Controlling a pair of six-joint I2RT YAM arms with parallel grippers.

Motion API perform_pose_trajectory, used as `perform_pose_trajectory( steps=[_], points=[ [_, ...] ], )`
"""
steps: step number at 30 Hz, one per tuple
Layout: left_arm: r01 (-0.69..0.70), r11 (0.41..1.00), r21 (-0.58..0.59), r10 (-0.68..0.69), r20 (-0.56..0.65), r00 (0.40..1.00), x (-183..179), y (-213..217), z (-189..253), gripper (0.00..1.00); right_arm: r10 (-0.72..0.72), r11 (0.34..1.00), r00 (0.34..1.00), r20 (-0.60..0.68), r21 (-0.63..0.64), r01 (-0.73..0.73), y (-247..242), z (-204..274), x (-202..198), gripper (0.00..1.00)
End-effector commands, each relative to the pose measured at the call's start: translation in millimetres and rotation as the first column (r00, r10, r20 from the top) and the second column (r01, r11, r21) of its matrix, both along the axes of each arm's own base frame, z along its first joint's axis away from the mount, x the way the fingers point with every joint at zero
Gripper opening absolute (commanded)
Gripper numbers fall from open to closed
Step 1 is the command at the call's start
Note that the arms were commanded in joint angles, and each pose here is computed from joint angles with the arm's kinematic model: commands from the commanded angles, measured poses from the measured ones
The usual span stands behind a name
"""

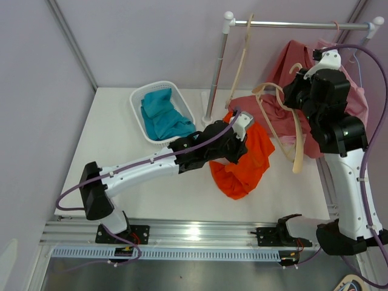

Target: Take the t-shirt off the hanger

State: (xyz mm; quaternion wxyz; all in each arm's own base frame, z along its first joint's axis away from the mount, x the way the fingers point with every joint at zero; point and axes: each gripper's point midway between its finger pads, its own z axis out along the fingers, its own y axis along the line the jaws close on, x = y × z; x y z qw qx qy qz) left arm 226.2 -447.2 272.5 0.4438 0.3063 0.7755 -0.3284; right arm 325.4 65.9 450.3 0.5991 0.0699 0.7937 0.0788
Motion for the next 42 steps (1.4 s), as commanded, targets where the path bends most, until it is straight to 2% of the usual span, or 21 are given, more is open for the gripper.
perform_pose_trajectory(
  steps=[1, 2, 3, 5, 6, 8, 9, 12, 16, 20, 21, 25, 29, 31, 33, 35, 36, 38, 39, 40, 42],
  points=[
    [0.039, 0.995, -0.096, -0.036, 0.036, 0.999, -17.6, 23.1, 75.6, 0.01, 0.021, 1.0, 0.948, 0.317, 0.014, -0.027, 4.1, 60.5, 13.5, 0.0],
    [0.008, 0.996, -0.094, -0.002, 0.063, 0.998, -13.6, 34.1, 89.8, 0.01, 0.005, 1.0, 0.942, 0.335, 0.014, -0.01, 2.3, 59.3, 19.4, 0.0],
    [0.003, 0.989, -0.146, 0.015, 0.125, 0.992, -11.6, 43.3, 133.4, 0.01, 0.004, 1.0, 0.93, 0.367, 0.007, -0.007, 3.1, 61.6, 27.4, 0.0],
    [-0.03, 0.99, -0.139, 0.051, 0.147, 0.988, -3.4, 65.6, 153.4, 0.01, 0.016, 1.0, 0.925, 0.379, -0.008, -0.014, 7.0, 60.5, 41.8, 0.0],
    [-0.03, 0.975, -0.22, 0.077, 0.208, 0.975, -1.7, 81.0, 202.2, 0.01, 0.025, 1.0, 0.912, 0.41, -0.01, -0.023, 9.7, 69.4, 46.8, 0.0],
    [-0.111, 0.967, -0.231, 0.162, 0.215, 0.963, 24.3, 107.2, 214.8, 0.01, 0.103, 0.995, 0.9, 0.424, -0.051, -0.09, 25.1, 70.5, 60.4, 0.0],
    [-0.101, 0.948, -0.302, 0.175, 0.228, 0.958, 25.5, 118.8, 248.2, 0.01, 0.113, 0.994, 0.881, 0.459, -0.05, -0.101, 28.3, 82.9, 63.0, 0.0],
    [-0.159, 0.915, -0.371, 0.266, 0.258, 0.929, 46.4, 160.0, 290.4, 0.01, 0.125, 0.992, 0.861, 0.492, -0.056, -0.112, 34.6, 98.3, 79.2, 0.0],
    [-0.23, 0.881, -0.413, 0.379, 0.326, 0.866, 67.0, 199.7, 317.0, 0.01, 0.136, 0.99, 0.864, 0.484, -0.086, -0.107, 40.7, 96.9, 111.7, 0.0],
    [-0.277, 0.84, -0.467, 0.488, 0.425, 0.763, 81.3, 235.6, 345.3, 0.01, 0.102, 0.994, 0.857, 0.504, -0.086, -0.067, 37.2, 113.9, 136.7, 0.0],
    [-0.274, 0.836, -0.476, 0.497, 0.445, 0.744, 82.2, 240.6, 352.2, 0.01, 0.098, 0.993, 0.882, 0.461, -0.099, -0.058, 38.3, 98.2, 152.3, 0.0],
    [-0.23, 0.818, -0.527, 0.517, 0.5, 0.694, 75.3, 256.1, 379.7, 0.01, 0.056, 0.995, 0.897, 0.439, -0.103, -0.011, 32.0, 96.9, 163.1, 0.0],
    [-0.13, 0.838, -0.53, 0.471, 0.581, 0.664, 50.8, 258.0, 399.2, 0.01, -0.004, 0.993, 0.899, 0.438, -0.101, 0.053, 21.8, 90.3, 173.2, 0.0],
    [-0.138, 0.83, -0.54, 0.494, 0.599, 0.631, 47.9, 265.5, 405.8, 0.01, -0.004, 0.993, 0.898, 0.44, -0.105, 0.056, 21.8, 85.3, 179.5, 0.0],
    [-0.169, 0.818, -0.549, 0.532, 0.613, 0.585, 59.3, 271.4, 412.7, 0.01, 0.009, 0.99, 0.891, 0.455, -0.129, 0.055, 23.5, 83.5, 187.3, 0.0],
    [-0.197, 0.816, -0.543, 0.546, 0.613, 0.571, 77.6, 275.0, 411.6, 0.01, 0.012, 0.989, 0.893, 0.45, -0.137, 0.056, 24.2, 77.5, 197.8, 0.0],
    [-0.166, 0.811, -0.561, 0.548, 0.627, 0.553, 73.8, 277.8, 425.1, 0.01, 0.02, 0.989, 0.894, 0.448, -0.141, 0.049, 26.3, 76.1, 201.1, 0.0],
    [-0.174, 0.815, -0.553, 0.548, 0.635, 0.545, 100.1, 275.3, 420.6, 0.01, 0.019, 0.988, 0.893, 0.449, -0.143, 0.051, 26.0, 74.4, 208.3, 0.0],
    [-0.14, 0.813, -0.565, 0.546, 0.658, 0.519, 99.9, 275.5, 431.1, 0.01, 0.024, 0.989, 0.895, 0.446, -0.143, 0.045, 26.3, 73.0, 210.9, 0.0],
    [-0.157, 0.815, -0.558, 0.551, 0.66, 0.511, 117.6, 274.5, 425.8, 0.01, 0.017, 0.989, 0.889, 0.457, -0.139, 0.053, 23.2, 77.6, 211.7, 0.0],
    [-0.153, 0.801, -0.578, 0.578, 0.682, 0.448, 124.9, 281.6, 438.4, 0.01, 0.021, 0.989, 0.89, 0.455, -0.14, 0.048, 23.3, 75.0, 216.2, 0.0]
  ],
)
